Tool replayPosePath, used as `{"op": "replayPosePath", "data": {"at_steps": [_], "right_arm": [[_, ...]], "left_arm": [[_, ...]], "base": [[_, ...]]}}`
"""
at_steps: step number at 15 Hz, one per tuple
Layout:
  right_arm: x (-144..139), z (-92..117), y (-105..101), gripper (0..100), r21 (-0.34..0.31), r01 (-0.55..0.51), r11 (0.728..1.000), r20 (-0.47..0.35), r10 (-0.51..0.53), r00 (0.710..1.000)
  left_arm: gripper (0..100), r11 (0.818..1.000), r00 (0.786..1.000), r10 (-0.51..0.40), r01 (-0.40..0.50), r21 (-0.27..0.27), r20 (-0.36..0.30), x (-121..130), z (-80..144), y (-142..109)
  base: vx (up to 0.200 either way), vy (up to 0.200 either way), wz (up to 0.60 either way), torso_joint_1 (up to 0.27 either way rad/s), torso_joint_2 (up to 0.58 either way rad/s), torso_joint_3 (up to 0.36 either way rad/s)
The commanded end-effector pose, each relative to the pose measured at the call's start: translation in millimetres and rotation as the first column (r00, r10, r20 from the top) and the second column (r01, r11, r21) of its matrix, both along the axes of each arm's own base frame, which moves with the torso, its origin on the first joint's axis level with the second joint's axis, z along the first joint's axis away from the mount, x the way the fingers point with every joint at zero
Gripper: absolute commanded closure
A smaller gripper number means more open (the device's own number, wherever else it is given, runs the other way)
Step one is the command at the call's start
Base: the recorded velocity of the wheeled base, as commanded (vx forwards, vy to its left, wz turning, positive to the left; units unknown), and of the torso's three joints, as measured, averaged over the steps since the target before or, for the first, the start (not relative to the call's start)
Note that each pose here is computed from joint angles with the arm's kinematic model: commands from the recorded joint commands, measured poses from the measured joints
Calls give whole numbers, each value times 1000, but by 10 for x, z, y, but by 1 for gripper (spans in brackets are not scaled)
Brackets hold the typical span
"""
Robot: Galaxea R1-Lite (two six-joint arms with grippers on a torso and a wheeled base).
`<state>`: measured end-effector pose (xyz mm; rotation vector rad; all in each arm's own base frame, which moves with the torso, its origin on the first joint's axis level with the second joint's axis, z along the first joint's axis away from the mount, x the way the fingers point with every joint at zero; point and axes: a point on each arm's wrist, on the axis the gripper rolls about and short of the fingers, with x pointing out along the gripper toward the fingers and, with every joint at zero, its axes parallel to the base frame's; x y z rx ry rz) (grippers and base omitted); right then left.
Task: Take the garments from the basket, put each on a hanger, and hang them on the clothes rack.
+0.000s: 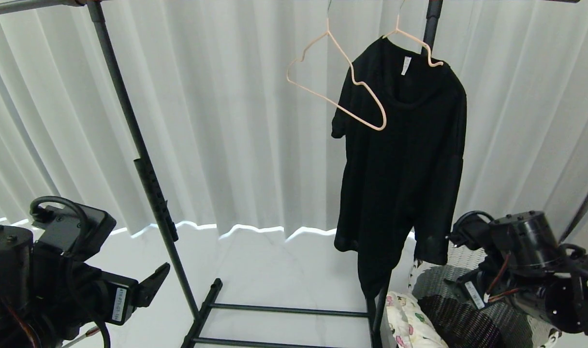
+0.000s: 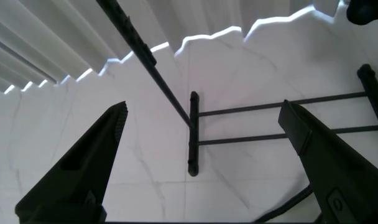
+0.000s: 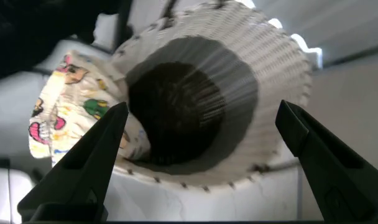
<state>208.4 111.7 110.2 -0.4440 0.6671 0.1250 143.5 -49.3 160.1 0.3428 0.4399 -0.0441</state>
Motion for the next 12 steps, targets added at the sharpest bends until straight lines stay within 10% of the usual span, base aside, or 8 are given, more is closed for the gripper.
{"op": "replayPosePath", "data": {"at_steps": [1,12], "right_arm": [[-144,-415,157,0,-64,-94,993,-111,87,990],[372,-1220,646,0,-128,-163,978,-189,138,972]], "left_arm": [[0,1000,1000,1,-1,6,-13,19,-24,-9],[0,995,995,96,-97,-31,-38,31,-92,106]], "base": [[0,0,0,0,0,0],[0,0,0,0,0,0]]}}
